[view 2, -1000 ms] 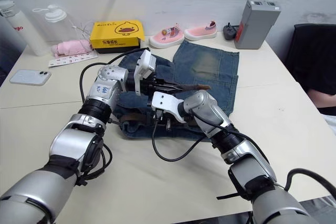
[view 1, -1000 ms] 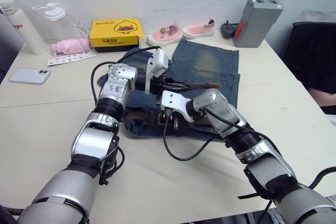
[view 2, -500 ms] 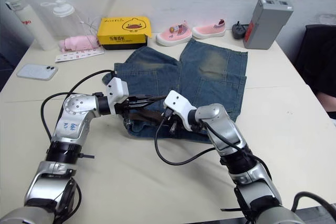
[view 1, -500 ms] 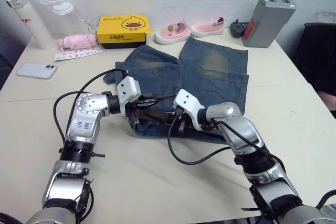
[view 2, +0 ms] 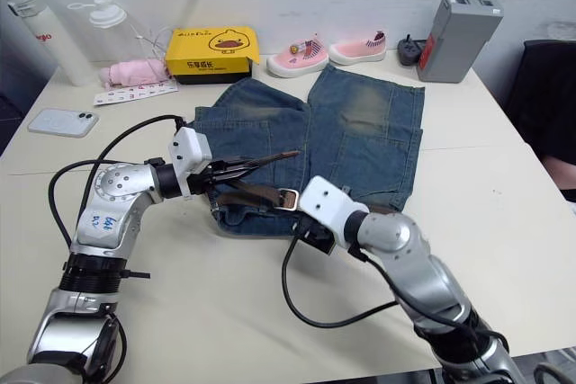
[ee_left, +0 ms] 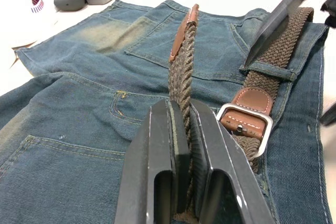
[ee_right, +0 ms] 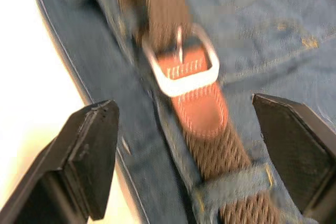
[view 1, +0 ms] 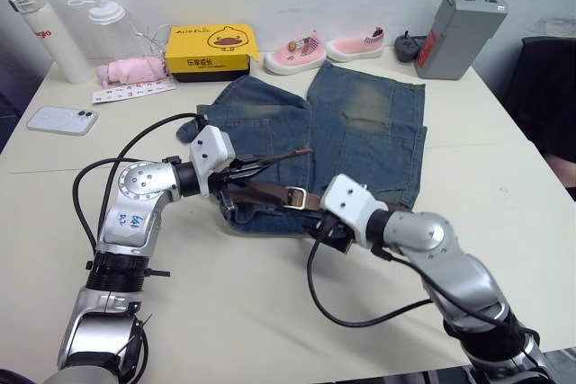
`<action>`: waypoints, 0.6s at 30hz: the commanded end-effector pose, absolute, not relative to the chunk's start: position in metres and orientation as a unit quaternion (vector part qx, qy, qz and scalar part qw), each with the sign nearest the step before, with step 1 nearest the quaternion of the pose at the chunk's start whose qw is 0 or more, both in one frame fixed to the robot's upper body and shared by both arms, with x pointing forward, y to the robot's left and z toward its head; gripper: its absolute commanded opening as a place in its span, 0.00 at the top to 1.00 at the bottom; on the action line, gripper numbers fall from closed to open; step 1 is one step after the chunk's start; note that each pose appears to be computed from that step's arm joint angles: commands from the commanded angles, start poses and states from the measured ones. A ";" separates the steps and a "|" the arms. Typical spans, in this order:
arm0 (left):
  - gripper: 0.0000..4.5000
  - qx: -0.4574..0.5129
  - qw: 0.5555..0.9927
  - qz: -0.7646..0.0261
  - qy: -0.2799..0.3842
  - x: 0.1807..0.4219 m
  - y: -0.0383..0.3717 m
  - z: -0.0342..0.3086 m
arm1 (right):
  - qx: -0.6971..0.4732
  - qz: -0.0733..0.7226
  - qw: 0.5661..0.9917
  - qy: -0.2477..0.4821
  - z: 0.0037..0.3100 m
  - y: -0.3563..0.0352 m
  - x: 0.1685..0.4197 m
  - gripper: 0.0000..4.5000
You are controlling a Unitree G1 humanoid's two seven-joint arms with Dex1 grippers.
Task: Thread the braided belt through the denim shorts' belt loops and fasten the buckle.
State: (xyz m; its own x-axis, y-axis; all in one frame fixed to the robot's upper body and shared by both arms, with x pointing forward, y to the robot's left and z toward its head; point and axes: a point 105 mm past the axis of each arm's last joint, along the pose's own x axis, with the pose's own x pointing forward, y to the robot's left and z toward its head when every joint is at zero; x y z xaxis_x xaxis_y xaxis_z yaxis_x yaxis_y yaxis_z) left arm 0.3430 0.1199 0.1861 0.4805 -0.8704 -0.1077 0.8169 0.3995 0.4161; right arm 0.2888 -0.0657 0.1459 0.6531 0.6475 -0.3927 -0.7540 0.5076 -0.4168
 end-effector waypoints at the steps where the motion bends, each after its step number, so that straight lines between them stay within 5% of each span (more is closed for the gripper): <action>1: 1.00 0.215 0.837 -0.495 -0.090 0.345 0.125 0.206 | -0.314 0.347 0.883 0.036 0.146 -0.056 0.292 0.03; 13: 1.00 0.202 0.840 -0.499 -0.066 0.354 0.126 0.197 | -0.189 0.365 0.912 0.015 0.179 -0.057 0.297 0.03; 18: 1.00 0.198 0.838 -0.505 -0.057 0.354 0.125 0.193 | -0.171 0.340 0.923 0.049 0.177 -0.072 0.320 0.39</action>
State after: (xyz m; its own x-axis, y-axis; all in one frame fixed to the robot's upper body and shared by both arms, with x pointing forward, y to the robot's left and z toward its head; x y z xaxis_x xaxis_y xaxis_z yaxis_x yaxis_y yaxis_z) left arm 0.3559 0.1252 0.1830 0.4944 -0.8600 -0.1265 0.8284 0.4222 0.3680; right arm 0.3074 -0.0632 0.1777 0.7457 0.6387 -0.1896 -0.6621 0.6786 -0.3180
